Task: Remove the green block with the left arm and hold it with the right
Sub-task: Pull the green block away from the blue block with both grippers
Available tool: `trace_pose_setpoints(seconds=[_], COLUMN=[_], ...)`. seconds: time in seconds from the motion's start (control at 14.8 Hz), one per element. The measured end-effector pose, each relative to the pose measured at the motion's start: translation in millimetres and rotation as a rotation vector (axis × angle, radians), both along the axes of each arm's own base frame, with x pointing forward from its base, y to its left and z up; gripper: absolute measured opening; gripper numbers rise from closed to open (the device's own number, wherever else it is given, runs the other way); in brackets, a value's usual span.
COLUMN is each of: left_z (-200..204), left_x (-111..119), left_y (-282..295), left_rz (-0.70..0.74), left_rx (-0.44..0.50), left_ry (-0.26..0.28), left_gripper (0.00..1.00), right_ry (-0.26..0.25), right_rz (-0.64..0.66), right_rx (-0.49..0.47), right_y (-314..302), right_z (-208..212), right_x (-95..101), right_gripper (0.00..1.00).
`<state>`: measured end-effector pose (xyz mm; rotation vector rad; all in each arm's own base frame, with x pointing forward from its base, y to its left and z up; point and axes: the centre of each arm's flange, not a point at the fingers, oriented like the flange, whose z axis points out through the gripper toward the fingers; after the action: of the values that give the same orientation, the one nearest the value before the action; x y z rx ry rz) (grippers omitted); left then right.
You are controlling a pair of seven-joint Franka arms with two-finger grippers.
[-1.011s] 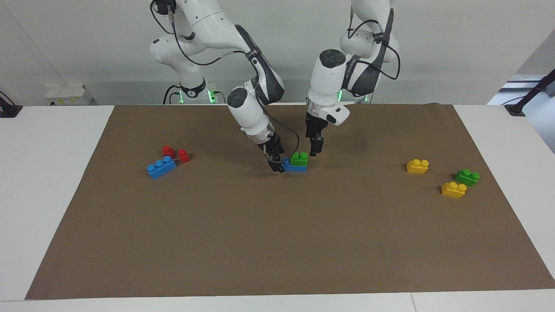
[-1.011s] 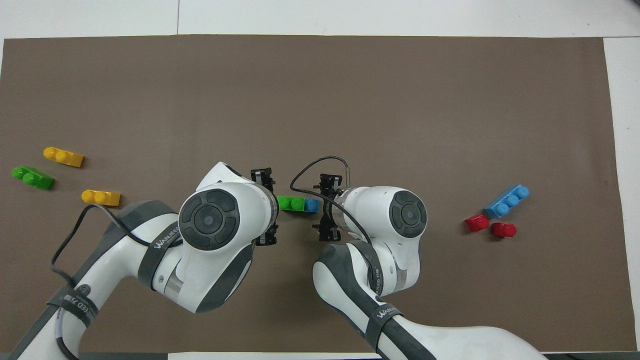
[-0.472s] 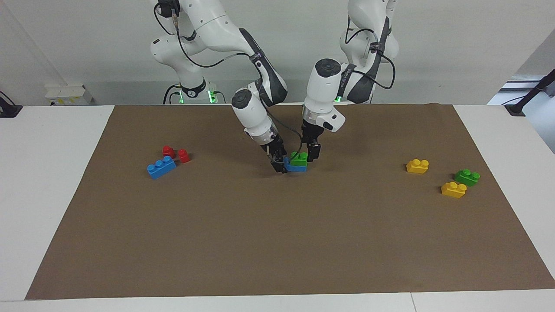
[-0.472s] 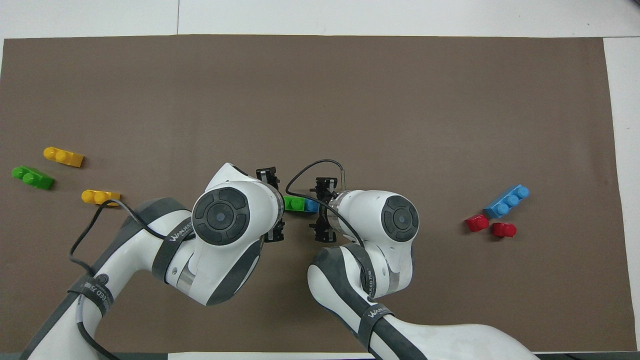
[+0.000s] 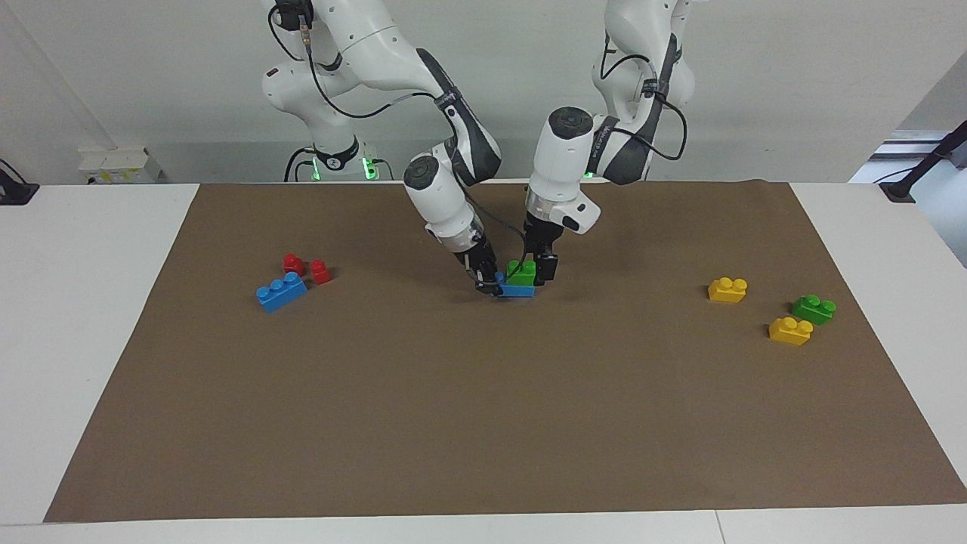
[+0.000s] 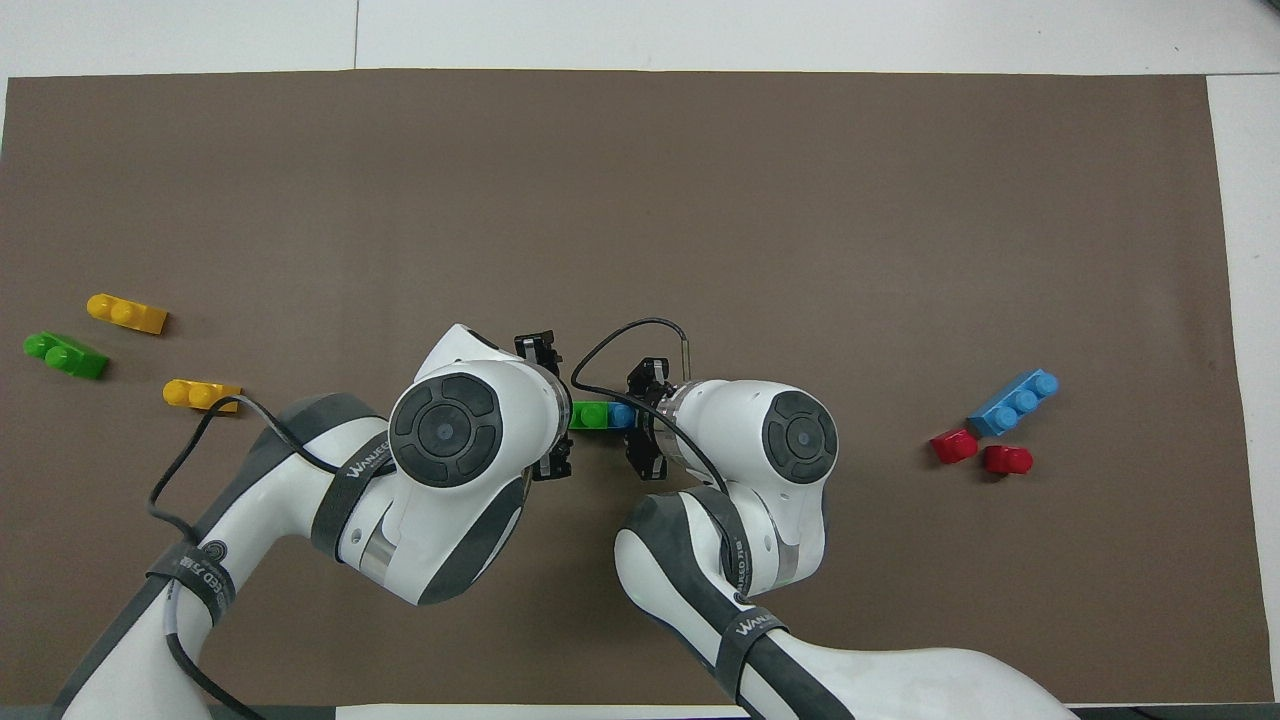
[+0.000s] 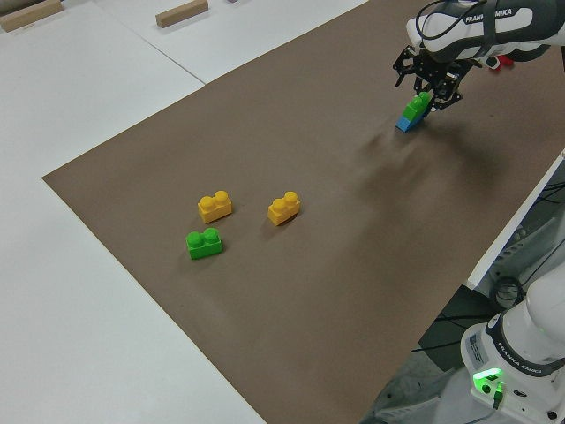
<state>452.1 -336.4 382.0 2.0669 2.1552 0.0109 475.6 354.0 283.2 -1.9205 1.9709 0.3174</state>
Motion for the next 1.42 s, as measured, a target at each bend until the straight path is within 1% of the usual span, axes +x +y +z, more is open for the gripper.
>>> trace_pose_setpoints(seconds=[0.34,0.88,0.94,1.15,1.28,1.42], left_z=[-11.7,-30.8,-32.5,-33.7,-33.7,-33.3], left_x=[1.9,-4.7,-4.5,-4.5,-7.1,-6.8], left_y=[-1.9,-8.9,-9.1,-9.9,-12.9,-12.8], left_rz=[0.005,-0.004,-0.006,-0.025,-0.065,-0.081], left_rx=[0.001,0.014,0.016,0.024,0.028,0.03], left_ry=[0.006,0.028,0.028,0.02,0.017,0.013], left_gripper=[1.0,1.0,0.92,0.56,0.36,0.35], right_ry=[0.0,0.0,0.0,0.0,-0.01,-0.011], right_rz=[0.0,0.004,0.004,0.004,-0.006,-0.006], right_rx=[0.0,0.0,0.0,0.0,0.0,0.001], right_y=[0.2,1.9,1.9,1.9,-0.6,-0.4], right_z=[0.0,0.0,0.0,0.0,0.4,0.5], right_x=[-0.1,-1.4,-1.4,-1.3,2.4,2.5], right_gripper=[0.35,0.35,0.35,0.35,0.35,0.35])
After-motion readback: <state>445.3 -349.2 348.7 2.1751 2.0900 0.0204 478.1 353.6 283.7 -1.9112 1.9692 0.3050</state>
